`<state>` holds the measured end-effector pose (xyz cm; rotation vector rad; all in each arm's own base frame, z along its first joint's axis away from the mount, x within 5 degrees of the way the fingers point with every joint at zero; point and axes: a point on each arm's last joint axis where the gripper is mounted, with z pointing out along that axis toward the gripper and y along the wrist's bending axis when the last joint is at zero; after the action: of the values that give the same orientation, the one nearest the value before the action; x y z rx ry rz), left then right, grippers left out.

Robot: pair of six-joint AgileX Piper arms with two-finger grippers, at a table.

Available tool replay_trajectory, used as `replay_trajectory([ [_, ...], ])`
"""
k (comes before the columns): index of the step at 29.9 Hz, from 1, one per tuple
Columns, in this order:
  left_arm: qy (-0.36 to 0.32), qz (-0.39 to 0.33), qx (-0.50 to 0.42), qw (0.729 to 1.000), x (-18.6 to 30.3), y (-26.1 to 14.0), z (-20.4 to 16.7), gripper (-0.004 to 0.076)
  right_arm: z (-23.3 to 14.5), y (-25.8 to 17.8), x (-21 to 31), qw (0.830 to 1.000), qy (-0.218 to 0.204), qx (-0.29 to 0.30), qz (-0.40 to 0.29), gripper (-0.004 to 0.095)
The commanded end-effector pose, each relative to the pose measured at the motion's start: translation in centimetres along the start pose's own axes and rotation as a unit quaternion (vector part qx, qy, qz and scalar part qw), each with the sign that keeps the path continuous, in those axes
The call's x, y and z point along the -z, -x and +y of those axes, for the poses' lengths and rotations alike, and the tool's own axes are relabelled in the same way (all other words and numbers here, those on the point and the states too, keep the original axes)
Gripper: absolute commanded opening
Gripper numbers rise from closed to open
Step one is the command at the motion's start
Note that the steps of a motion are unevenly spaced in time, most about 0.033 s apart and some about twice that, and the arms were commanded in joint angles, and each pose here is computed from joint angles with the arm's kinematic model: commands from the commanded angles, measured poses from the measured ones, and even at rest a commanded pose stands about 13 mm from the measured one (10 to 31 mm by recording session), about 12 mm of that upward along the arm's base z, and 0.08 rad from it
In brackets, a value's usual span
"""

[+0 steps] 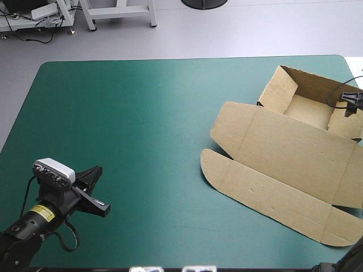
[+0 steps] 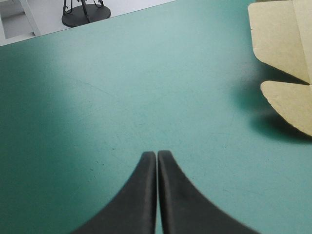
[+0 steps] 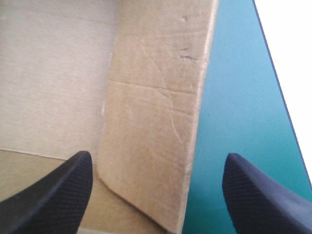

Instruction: Fold the box

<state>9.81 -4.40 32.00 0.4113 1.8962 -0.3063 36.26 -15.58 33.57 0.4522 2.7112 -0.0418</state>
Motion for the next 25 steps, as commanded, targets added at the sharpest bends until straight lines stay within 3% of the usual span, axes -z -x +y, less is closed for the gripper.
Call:
replay_trajectory([
  [1, 0.003, -0.047, 0.004, 0.999, 0.3, 1.4, 0.0, -0.0006, 0.9, -0.6, 6.6, 0.996, 0.025, 0.004, -0.081, 0.0637],
  [4, 0.004, -0.052, 0.004, 0.999, 0.3, 1.5, 0.0, -0.0006, 2.3, -1.4, 9.5, 0.990, 0.085, -0.002, -0.113, 0.0505],
  [7, 0.004, -0.053, 0.003, 0.999, 0.3, 1.5, 0.1, -0.0006, 4.4, -2.2, 12.5, 0.974, 0.168, 0.013, -0.153, 0.0170],
  [9, 0.004, -0.053, 0.003, 0.999, 0.3, 1.5, 0.1, -0.0006, 6.1, -2.9, 14.1, 0.963, 0.197, 0.054, -0.174, -0.0018],
  [14, 0.005, -0.053, -0.007, 0.999, 0.3, 1.5, 0.1, -0.0006, 11.9, -6.2, 17.8, 0.937, 0.232, 0.169, -0.198, -0.0002],
  [17, 0.007, -0.063, -0.007, 0.998, 0.4, 1.7, 0.1, -0.0006, 15.5, -9.8, 19.5, 0.903, 0.259, 0.254, -0.228, -0.0002],
  [23, 0.020, -0.135, -0.005, 0.991, 1.2, 2.7, 0.3, -0.0006, 18.7, -18.3, 19.5, 0.835, 0.313, 0.322, -0.317, 0.0000],
  [25, 0.021, -0.139, -0.005, 0.990, 1.2, 2.4, 0.3, -0.0006, 18.8, -20.7, 17.8, 0.831, 0.320, 0.328, -0.314, 0.0000],
])
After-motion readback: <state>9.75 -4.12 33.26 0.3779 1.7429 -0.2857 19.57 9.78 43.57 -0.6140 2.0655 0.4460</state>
